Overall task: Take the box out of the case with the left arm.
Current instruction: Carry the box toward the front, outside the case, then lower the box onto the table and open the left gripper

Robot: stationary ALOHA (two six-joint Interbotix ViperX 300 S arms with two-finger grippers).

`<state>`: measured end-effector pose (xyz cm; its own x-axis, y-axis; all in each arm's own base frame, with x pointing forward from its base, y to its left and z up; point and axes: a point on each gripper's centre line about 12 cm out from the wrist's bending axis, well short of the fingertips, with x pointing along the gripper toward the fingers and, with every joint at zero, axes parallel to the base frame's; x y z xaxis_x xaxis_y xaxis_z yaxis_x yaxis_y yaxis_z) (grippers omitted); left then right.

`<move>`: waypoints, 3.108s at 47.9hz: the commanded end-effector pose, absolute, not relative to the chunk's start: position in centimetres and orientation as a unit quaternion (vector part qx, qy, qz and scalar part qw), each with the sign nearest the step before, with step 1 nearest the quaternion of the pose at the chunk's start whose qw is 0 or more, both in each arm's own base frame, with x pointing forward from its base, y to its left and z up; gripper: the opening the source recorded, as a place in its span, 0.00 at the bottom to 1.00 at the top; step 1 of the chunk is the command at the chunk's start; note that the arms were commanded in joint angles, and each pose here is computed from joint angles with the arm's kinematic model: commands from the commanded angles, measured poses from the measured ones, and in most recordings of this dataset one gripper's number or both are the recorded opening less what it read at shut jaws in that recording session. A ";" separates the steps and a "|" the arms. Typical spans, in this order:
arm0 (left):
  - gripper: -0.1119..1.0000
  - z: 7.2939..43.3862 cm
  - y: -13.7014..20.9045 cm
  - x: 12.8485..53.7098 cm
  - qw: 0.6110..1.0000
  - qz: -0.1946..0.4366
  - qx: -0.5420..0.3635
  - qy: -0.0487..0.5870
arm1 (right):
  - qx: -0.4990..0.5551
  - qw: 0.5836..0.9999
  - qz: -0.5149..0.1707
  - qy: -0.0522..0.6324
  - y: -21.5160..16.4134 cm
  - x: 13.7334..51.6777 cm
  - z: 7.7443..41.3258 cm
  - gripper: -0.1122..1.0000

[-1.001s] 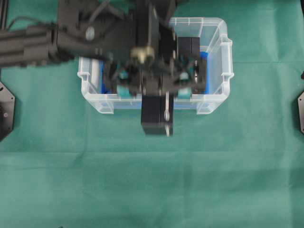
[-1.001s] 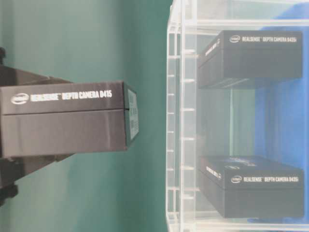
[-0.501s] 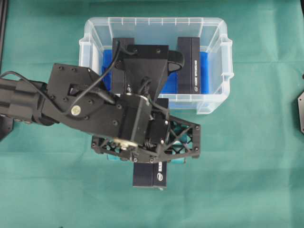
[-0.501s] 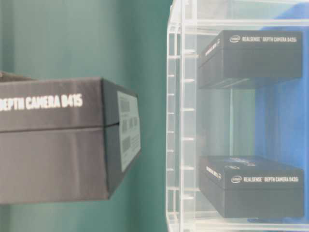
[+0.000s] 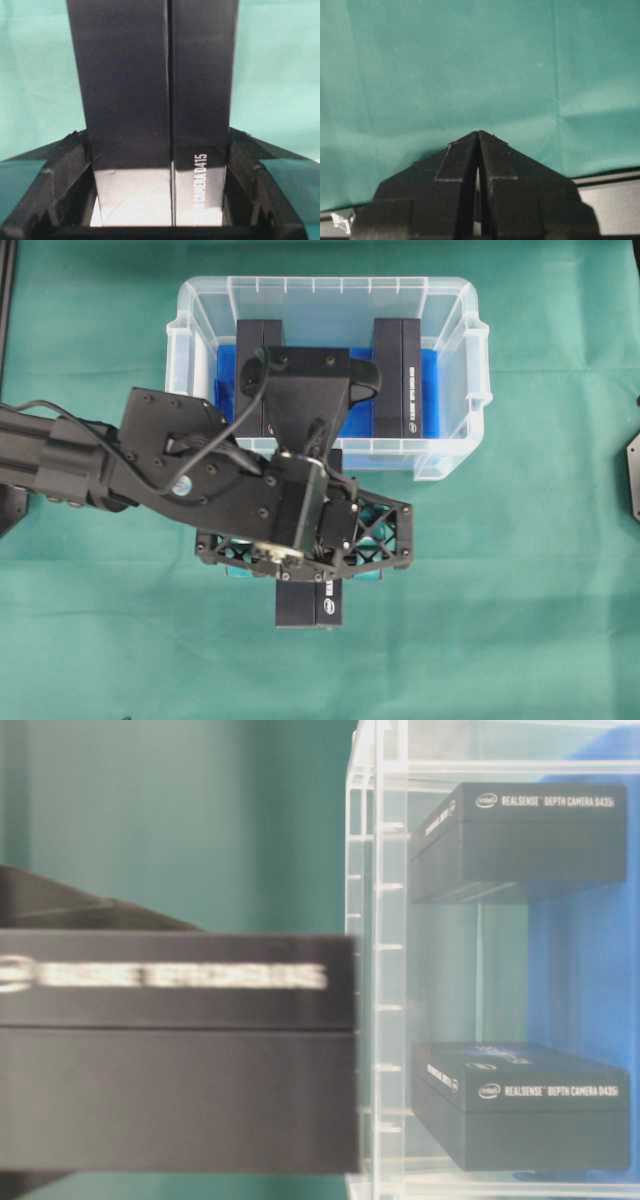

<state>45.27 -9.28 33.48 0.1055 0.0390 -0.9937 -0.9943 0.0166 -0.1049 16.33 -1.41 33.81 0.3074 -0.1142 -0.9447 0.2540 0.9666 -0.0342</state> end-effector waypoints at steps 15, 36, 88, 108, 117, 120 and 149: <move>0.64 29.2 -9.4 45.1 0.562 0.448 -0.542 0.435 | 0.061 0.810 -0.116 0.572 -1.5 16.5 34.3 0.10; 0.64 19.9 -9.4 45.2 0.561 0.444 -0.549 0.432 | 0.060 0.808 -0.116 0.575 -1.5 16.5 34.1 0.10; 0.91 18.7 -9.1 45.7 0.572 0.437 -0.554 0.419 | 0.053 0.808 -0.124 0.574 -1.7 16.4 34.0 0.10; 0.92 19.0 -9.1 45.8 0.570 0.435 -0.558 0.417 | 0.053 0.807 -0.124 0.574 -1.7 16.4 34.0 0.10; 0.92 20.6 -8.9 45.3 0.572 0.433 -0.560 0.415 | 0.053 0.808 -0.125 0.573 -1.7 16.4 34.1 0.10; 0.92 21.5 -8.9 45.0 0.570 0.435 -0.560 0.415 | 0.053 0.808 -0.124 0.573 -1.7 16.4 34.1 0.10; 0.92 30.4 -8.1 45.2 0.578 0.426 -0.564 0.408 | 0.053 0.809 -0.124 0.572 -1.7 16.4 34.2 0.10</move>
<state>45.68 -8.47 26.75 0.2587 0.0410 -0.9651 -0.9659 0.0070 -0.2587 16.26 -1.68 33.72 0.3023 -0.1369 -0.9433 0.2588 0.9642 -0.0570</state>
